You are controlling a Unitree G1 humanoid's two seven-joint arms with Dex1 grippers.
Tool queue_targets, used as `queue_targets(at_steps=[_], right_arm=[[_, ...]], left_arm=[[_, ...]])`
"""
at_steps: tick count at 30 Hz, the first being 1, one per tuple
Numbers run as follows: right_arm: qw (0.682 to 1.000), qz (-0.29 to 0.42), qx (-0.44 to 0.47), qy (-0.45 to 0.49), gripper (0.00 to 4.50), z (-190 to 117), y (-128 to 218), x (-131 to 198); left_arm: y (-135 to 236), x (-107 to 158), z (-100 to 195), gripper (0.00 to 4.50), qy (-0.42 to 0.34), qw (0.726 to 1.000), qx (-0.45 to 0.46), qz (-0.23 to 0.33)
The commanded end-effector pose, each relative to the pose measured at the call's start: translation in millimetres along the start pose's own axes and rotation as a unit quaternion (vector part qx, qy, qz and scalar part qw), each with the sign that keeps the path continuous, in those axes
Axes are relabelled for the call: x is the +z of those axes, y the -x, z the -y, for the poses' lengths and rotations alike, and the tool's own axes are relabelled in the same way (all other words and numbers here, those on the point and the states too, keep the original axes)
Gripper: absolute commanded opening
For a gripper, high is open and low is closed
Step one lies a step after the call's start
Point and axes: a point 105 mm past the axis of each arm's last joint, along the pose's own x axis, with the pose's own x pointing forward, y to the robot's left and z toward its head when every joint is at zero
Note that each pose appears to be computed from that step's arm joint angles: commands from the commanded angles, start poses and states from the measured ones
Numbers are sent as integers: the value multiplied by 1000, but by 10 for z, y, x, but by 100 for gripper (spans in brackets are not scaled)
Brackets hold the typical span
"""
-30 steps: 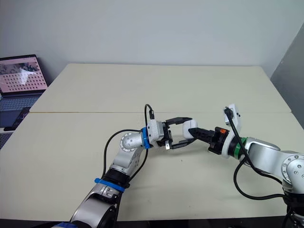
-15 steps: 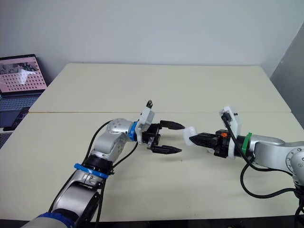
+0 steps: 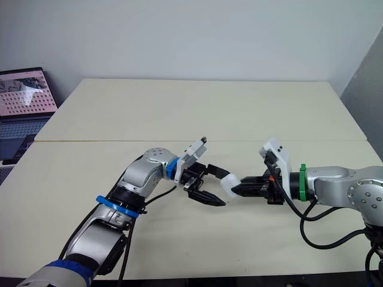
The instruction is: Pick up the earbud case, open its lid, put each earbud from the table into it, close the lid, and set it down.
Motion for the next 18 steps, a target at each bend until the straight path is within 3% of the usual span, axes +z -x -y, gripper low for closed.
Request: queue_targets(at_steps=[1, 10, 18], right_arm=[[1000, 7, 12, 26, 76, -75, 7, 70], [999, 15, 6, 33, 76, -71, 8, 76], [995, 37, -9, 93, 76, -62, -9, 111]], left_arm=[[-5, 68, -7, 362, -9, 1000, -6, -1], [-39, 55, -32, 82, -13, 1000, -5, 2], [-73, 49, -85, 77, -26, 999, 15, 14]])
